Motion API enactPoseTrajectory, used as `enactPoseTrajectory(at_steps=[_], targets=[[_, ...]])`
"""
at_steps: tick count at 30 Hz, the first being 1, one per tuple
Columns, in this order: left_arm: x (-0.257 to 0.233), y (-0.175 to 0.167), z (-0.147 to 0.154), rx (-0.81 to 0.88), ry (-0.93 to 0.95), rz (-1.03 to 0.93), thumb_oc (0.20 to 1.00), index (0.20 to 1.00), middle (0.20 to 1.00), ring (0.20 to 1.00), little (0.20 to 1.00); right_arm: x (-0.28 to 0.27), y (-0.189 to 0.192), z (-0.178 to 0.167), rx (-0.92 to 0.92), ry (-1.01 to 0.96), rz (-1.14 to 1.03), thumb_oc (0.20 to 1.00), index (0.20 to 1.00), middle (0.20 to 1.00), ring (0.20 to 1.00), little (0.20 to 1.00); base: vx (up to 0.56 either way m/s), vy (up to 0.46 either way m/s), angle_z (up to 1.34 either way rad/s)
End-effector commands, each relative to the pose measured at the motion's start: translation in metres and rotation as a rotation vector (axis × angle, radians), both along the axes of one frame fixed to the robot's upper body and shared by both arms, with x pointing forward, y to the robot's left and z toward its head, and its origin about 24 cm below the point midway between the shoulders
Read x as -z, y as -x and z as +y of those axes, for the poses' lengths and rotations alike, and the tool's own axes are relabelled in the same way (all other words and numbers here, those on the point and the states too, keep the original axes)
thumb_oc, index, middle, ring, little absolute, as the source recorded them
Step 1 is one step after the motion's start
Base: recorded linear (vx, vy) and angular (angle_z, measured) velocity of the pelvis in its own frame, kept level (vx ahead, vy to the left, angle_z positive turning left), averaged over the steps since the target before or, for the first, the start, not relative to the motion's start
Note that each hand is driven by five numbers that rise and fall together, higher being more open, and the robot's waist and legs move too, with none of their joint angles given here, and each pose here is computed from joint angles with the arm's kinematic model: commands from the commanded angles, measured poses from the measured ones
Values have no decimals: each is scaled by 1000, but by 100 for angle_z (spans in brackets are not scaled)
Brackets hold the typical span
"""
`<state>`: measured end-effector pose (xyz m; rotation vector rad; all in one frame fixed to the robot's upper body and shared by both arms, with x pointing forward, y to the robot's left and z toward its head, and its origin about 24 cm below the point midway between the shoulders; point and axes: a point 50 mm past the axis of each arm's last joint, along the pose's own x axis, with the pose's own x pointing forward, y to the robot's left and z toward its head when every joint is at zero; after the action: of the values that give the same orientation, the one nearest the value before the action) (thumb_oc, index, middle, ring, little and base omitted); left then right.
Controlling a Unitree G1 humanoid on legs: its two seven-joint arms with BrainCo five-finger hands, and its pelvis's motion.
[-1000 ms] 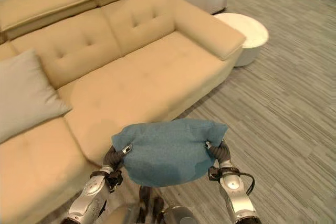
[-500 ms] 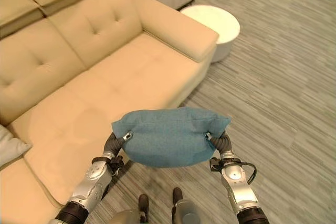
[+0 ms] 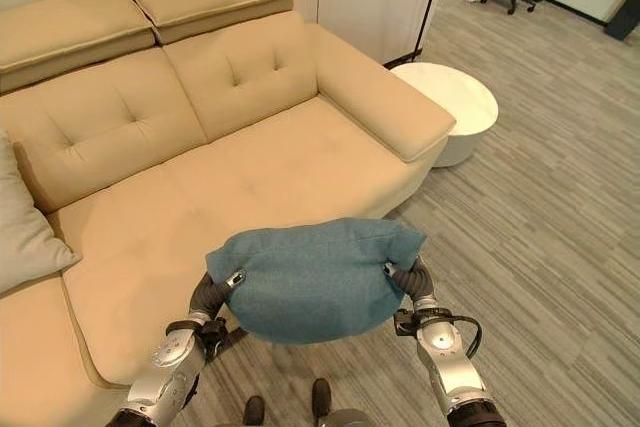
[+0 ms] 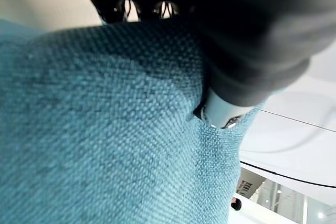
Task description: Pick up all the scattered cushions and arrange them neatly on the sofa.
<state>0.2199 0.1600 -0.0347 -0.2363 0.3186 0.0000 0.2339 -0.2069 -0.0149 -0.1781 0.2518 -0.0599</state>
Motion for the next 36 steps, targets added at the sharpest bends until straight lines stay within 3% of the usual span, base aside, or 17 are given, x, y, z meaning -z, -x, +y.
enactPoseTrajectory(at_steps=[1,13,26,36], targets=[[-34,-19,5,-1,37,-192,200,200,200,200,200,-31,-9,-11,40,-20,-186,200,200,200,200,200,-111,-262,60],[-37,-26,2,-4,40,-197,200,200,200,200,200,-36,-11,-22,98,6,-196,200,200,200,200,200,144,34,56],[-42,-22,20,1,-34,-210,200,200,200,200,200,-35,-19,4,-4,-26,-199,200,200,200,200,200,287,250,-28],[-43,-27,9,31,-3,-233,200,200,200,200,200,-39,-25,3,-33,-3,-202,200,200,200,200,200,215,-74,-1]])
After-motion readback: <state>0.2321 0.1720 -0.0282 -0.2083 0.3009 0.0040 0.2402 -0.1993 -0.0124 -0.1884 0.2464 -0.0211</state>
